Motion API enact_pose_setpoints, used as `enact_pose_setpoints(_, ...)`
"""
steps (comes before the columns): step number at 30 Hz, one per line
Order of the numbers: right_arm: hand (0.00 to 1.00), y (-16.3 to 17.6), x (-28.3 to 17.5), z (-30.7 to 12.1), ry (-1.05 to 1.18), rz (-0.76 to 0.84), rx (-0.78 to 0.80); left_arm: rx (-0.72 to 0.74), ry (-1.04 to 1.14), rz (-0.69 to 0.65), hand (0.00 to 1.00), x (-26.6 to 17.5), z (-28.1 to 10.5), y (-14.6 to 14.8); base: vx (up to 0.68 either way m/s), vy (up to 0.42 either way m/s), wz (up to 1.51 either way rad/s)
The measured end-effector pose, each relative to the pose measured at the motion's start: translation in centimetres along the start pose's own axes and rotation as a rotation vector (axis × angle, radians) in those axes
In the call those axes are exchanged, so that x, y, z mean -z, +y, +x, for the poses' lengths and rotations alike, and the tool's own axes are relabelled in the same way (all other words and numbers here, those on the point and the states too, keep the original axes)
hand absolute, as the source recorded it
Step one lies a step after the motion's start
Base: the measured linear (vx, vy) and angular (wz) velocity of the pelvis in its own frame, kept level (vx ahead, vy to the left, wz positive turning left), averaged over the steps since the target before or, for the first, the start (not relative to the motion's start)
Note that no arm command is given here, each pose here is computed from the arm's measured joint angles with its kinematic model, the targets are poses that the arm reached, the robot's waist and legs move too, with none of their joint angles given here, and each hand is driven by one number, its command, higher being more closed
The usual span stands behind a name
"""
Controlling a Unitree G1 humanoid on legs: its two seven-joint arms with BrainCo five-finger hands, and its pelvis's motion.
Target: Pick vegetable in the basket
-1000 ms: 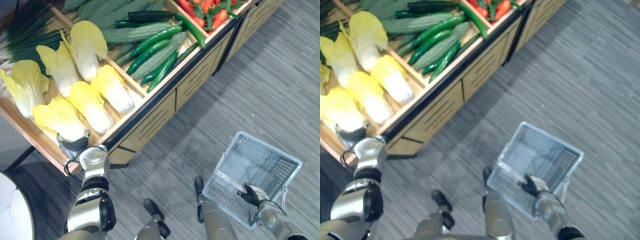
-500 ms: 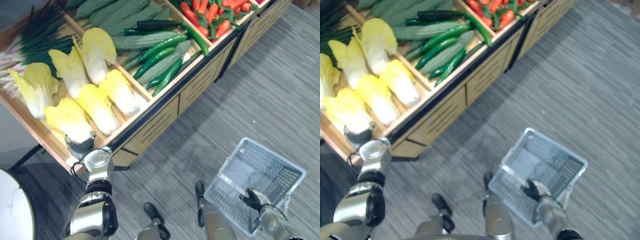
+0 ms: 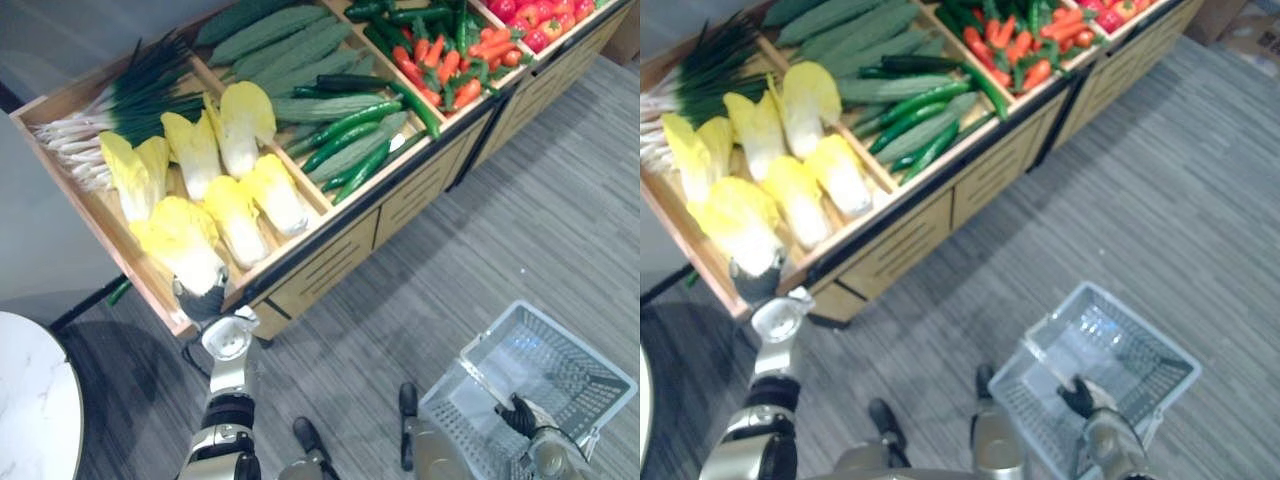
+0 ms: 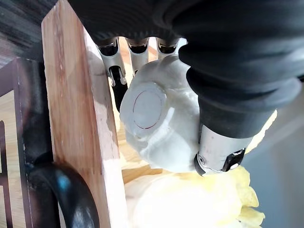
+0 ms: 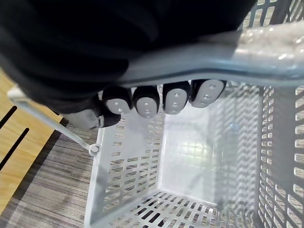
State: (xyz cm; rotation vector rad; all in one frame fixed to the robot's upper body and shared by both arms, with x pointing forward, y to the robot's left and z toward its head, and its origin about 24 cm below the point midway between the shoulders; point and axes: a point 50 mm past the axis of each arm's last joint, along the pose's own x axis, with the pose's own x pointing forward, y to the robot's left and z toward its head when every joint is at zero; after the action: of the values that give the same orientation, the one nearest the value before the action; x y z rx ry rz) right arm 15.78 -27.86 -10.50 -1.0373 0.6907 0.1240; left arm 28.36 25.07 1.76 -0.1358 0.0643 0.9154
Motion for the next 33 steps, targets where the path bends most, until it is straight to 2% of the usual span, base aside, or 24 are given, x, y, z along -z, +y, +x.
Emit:
enact_pose_setpoints(8,1.0,0.8,0.9,-0.7,0.036,0.023,-0.026,-0.022,0.058,-0.029,1.0,1.4,-1.4,1.3,0.0,-0.003,0.02)
enact_pose_setpoints(15,1.0,1.3,1.4,-1.1,0.058,0.041,-0.035,-0.109,-0.074,-0.041,1.0,-1.6,-0.6,2.5,0.02,-0.004,0.08)
enact_pose_setpoints(18,1.0,1.3,1.6,-1.2,0.072,0.058,-0.027,-0.108,-0.165,0.012,1.0,-2.9,-0.6,3.1,0.06,-0.005,0.03)
enact_pose_setpoints(22,1.0,0.2,2.2,-1.0,0.093,0.076,0.01,-0.041,-0.293,0.078,1.0,-4.9,-1.2,2.5,0.03,-0.001,0.11)
enact_pose_setpoints(24,1.0,-1.9,2.3,-0.4,0.08,0.047,0.045,0.026,-0.366,0.141,1.0,-5.7,-1.5,2.4,0.0,0.0,0.0)
enact_pose_setpoints(28,1.0,-5.2,2.0,0.1,0.034,-0.007,0.112,0.142,-0.43,0.176,1.0,-6.4,-2.4,1.1,0.0,0.0,-0.02)
enact_pose_setpoints(31,1.0,-7.6,1.3,0.6,-0.015,-0.04,0.148,0.308,-0.465,0.241,1.0,-5.9,-4.3,-0.2,0.02,-0.001,-0.11)
enact_pose_setpoints(33,1.0,-9.0,0.8,1.0,-0.035,-0.045,0.157,0.467,-0.472,0.255,1.0,-5.3,-6.3,-1.6,0.01,-0.002,-0.2)
